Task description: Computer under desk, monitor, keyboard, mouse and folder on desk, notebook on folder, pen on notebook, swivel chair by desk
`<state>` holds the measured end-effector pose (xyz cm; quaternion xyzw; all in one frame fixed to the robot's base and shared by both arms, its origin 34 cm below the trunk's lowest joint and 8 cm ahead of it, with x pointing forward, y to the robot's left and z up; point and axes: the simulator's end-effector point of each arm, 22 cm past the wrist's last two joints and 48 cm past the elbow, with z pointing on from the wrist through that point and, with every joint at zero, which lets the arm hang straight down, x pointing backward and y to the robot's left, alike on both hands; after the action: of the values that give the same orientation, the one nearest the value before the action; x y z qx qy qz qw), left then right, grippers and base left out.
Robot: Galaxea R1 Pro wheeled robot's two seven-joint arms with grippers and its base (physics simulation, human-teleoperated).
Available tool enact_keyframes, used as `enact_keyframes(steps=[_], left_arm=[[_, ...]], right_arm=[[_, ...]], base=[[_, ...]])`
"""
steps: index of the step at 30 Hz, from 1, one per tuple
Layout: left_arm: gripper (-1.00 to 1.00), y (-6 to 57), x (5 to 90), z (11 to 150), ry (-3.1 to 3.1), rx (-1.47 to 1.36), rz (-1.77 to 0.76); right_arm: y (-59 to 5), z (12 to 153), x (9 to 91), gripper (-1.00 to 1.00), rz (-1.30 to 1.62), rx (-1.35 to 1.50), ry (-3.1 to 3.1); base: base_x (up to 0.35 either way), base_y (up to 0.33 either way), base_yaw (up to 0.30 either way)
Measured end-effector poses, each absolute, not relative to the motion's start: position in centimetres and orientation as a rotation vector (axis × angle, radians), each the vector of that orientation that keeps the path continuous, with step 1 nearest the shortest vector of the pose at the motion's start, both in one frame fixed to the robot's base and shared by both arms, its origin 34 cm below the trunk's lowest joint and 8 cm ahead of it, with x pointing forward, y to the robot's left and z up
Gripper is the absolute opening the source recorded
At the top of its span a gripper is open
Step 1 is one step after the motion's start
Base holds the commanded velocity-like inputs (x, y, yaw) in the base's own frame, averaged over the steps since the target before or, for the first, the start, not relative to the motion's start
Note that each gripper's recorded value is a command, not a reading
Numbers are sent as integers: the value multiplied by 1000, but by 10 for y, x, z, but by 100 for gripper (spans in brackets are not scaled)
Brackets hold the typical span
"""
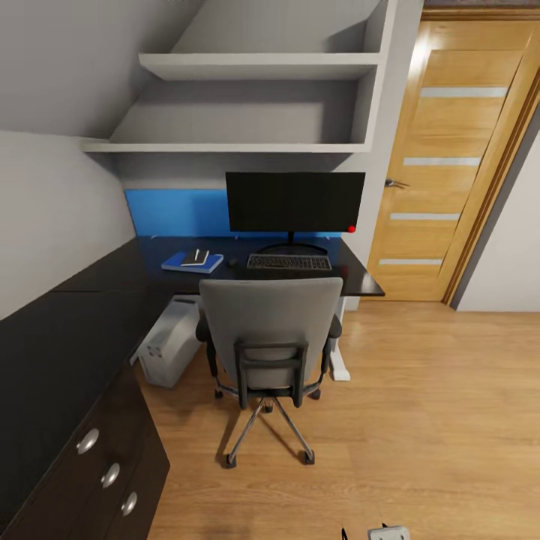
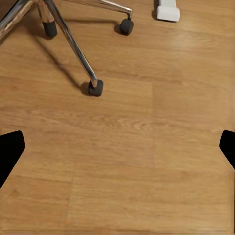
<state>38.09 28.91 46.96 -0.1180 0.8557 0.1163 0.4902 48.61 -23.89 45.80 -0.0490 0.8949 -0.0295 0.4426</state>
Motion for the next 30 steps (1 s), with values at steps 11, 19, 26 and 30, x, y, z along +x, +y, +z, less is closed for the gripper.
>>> enact_keyframes(steps=[11,19,26,30], left_arm=[[100,289,383,487,2078,-288,285],[100,291,382,487,2079,-290,288],[100,292,383,487,2077,-289,288],[100,292,382,487,2078,-289,288]], right_arm=[[-239,474,487,100,-74,-123,2227],[-239,474,487,100,-74,-123,2228],[-239,474,487,100,-74,-123,2228],[-239,474,487,100,-74,-123,2228]], base=[[0,0,0],[0,0,0],[0,0,0],[0,0,0]])
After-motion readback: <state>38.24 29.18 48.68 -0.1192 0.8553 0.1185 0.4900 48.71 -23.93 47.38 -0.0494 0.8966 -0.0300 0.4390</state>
